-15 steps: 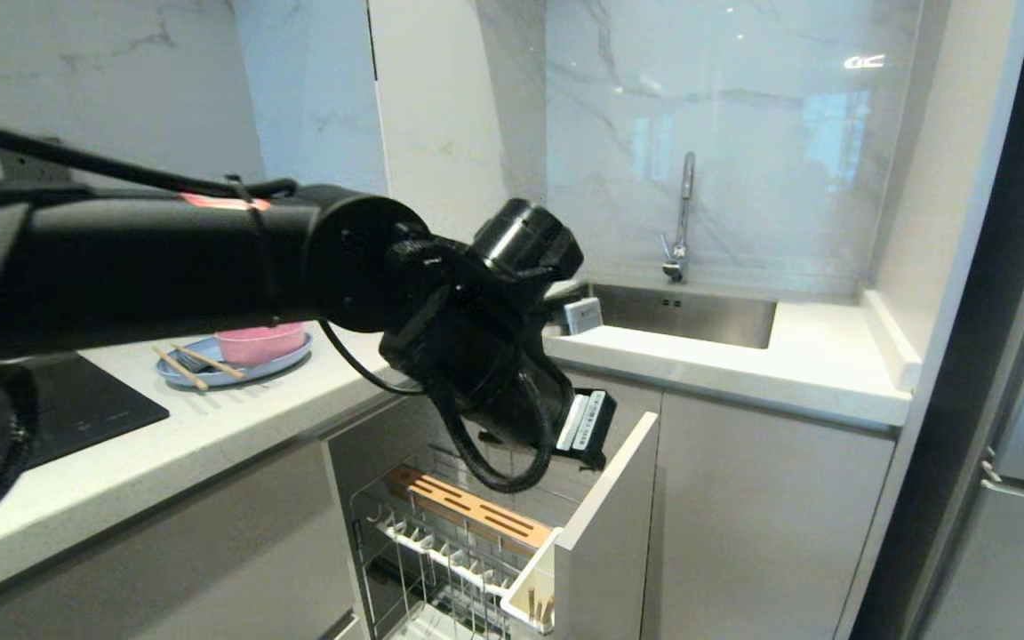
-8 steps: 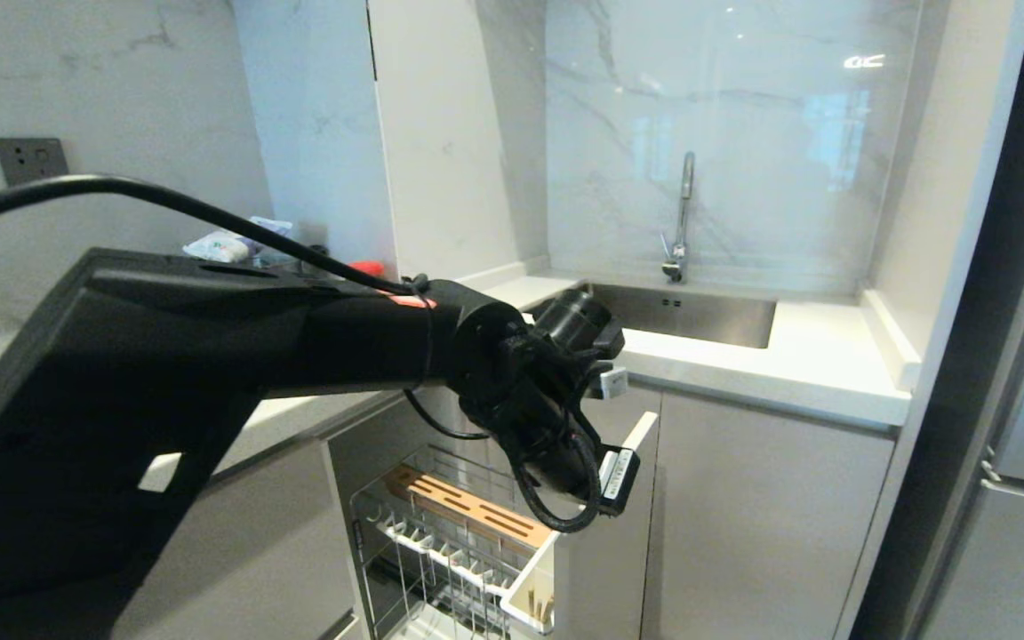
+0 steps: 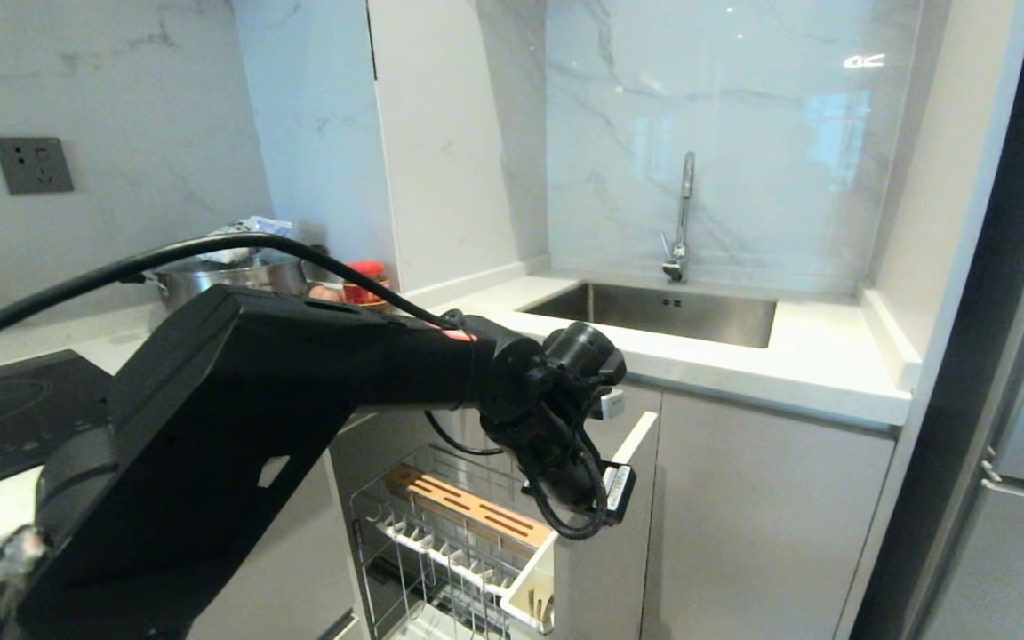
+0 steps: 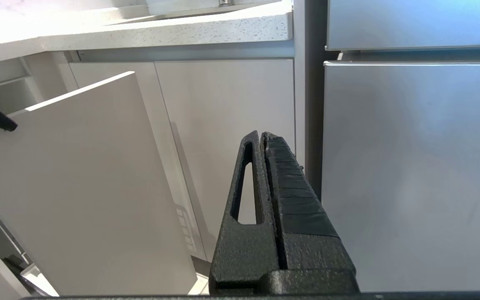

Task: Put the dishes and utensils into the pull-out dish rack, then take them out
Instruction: Close the cupboard

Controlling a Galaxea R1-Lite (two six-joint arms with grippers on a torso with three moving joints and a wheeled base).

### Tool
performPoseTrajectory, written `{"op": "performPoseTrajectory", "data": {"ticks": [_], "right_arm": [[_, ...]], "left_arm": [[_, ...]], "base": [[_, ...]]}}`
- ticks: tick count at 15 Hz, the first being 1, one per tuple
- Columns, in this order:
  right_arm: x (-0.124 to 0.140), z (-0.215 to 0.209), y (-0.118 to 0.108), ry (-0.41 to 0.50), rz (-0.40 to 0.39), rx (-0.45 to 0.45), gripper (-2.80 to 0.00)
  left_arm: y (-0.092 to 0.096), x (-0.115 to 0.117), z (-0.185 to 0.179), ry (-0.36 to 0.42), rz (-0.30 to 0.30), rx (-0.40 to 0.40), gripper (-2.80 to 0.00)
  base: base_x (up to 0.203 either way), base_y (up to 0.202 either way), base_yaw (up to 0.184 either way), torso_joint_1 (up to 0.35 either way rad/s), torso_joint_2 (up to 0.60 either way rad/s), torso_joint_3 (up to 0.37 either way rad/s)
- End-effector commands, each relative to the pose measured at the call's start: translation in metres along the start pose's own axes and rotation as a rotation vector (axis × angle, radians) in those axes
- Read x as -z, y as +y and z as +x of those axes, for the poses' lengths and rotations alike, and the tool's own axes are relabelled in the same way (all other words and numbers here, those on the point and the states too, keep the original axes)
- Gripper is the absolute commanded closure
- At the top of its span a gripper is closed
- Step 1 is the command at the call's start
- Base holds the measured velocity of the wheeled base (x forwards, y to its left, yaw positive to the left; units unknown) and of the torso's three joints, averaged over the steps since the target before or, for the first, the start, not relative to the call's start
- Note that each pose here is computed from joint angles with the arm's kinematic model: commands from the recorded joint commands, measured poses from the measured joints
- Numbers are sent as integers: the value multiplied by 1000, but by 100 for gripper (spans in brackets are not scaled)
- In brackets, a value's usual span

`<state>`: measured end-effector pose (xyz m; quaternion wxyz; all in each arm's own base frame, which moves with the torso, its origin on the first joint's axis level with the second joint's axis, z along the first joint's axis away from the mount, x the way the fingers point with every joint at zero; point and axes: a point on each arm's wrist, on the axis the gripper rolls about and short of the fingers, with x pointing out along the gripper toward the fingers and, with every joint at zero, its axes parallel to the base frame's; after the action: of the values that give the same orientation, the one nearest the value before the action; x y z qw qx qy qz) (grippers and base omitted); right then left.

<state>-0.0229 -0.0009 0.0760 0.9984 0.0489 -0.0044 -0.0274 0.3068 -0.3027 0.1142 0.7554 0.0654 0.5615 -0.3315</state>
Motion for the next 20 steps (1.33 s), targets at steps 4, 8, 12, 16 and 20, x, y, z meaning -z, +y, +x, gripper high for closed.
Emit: {"op": "performPoseTrajectory", "data": {"ticks": [4, 8, 12, 16, 20], "right_arm": [[0, 0, 0, -5, 1, 0, 0], [0, 0, 0, -5, 1, 0, 0], [0, 0, 0, -5, 1, 0, 0], [0, 0, 0, -5, 1, 0, 0], [0, 0, 0, -5, 1, 0, 0]], "left_arm": [[9, -3, -2, -29, -1, -105, 0], [20, -5, -4, -50, 19, -214, 0], [41, -7, -7, -54, 30, -313, 0], [71, -6, -10, -37, 13, -406, 0], [105, -6, -16, -26, -5, -456, 0]], "base": [[0, 0, 0, 0, 0, 0], [0, 0, 0, 0, 0, 0], [0, 0, 0, 0, 0, 0], [0, 0, 0, 0, 0, 0], [0, 0, 0, 0, 0, 0]]}}
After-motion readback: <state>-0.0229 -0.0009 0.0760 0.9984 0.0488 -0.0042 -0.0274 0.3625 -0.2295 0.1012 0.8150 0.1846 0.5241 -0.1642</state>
